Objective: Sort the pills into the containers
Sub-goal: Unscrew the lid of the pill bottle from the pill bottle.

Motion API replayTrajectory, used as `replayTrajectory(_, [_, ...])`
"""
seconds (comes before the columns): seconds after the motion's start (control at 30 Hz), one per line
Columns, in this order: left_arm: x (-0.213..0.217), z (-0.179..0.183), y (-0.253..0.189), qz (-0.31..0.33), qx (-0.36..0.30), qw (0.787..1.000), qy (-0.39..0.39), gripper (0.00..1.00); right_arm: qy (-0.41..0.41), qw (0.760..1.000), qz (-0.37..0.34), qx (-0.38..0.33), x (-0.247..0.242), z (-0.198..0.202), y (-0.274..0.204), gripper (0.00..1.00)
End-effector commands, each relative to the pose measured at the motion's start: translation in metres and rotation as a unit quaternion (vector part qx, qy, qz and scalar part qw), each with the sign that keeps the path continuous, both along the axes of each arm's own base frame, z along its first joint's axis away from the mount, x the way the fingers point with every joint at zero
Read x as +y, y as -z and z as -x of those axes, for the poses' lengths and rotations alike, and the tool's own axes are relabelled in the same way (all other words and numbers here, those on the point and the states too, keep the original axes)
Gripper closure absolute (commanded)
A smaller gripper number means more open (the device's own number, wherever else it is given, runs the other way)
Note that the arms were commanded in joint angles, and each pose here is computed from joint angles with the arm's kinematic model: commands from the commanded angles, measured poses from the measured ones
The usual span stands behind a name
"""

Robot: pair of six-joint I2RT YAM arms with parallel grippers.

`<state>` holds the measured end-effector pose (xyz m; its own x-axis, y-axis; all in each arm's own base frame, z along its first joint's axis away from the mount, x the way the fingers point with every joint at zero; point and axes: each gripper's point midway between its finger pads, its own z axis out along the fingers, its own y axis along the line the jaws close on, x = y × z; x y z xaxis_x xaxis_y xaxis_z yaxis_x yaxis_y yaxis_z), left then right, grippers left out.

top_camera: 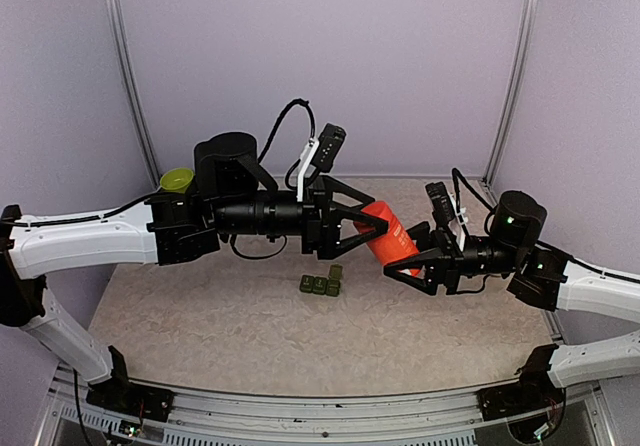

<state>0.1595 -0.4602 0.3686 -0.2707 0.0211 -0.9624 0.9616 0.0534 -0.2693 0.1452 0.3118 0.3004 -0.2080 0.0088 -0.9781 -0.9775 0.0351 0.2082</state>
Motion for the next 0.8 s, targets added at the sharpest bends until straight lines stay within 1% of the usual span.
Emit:
replayTrajectory(0.0, [-0.001,-0.001,0.012,-0.011,0.000,1.000,0.005,0.22,-0.002,1.000,-0.017,-0.022,-0.004,0.002,-0.013,1.00])
replayTrajectory(0.17, [-0.001,-0.002,0.011,-0.011,0.001,1.000,0.006,0.31,-0.002,1.000,-0.017,-0.022,-0.003,0.002,-0.013,1.00])
replayTrajectory(0.27, [-0.001,-0.002,0.011,-0.010,0.002,1.000,0.008,0.39,-0.002,1.000,-0.017,-0.023,-0.004,0.002,-0.013,1.00])
replayTrajectory(0.33, [-0.001,-0.001,0.010,-0.008,0.001,1.000,0.008,0.48,0.000,1.000,-0.016,-0.022,-0.003,0.001,-0.013,1.00])
replayTrajectory(0.37, [0.000,-0.003,0.010,-0.009,0.002,1.000,0.006,0.51,0.001,1.000,-0.016,-0.023,-0.003,0.001,-0.013,1.00])
replayTrajectory(0.5, [0.000,-0.006,0.009,-0.007,0.008,1.000,-0.003,0.54,0.008,1.000,-0.012,-0.022,-0.004,-0.001,-0.011,1.00])
replayTrajectory(0.77, [0.005,-0.028,0.007,0.008,0.049,0.996,-0.070,0.52,0.047,0.998,0.015,-0.034,-0.006,-0.014,0.004,1.00])
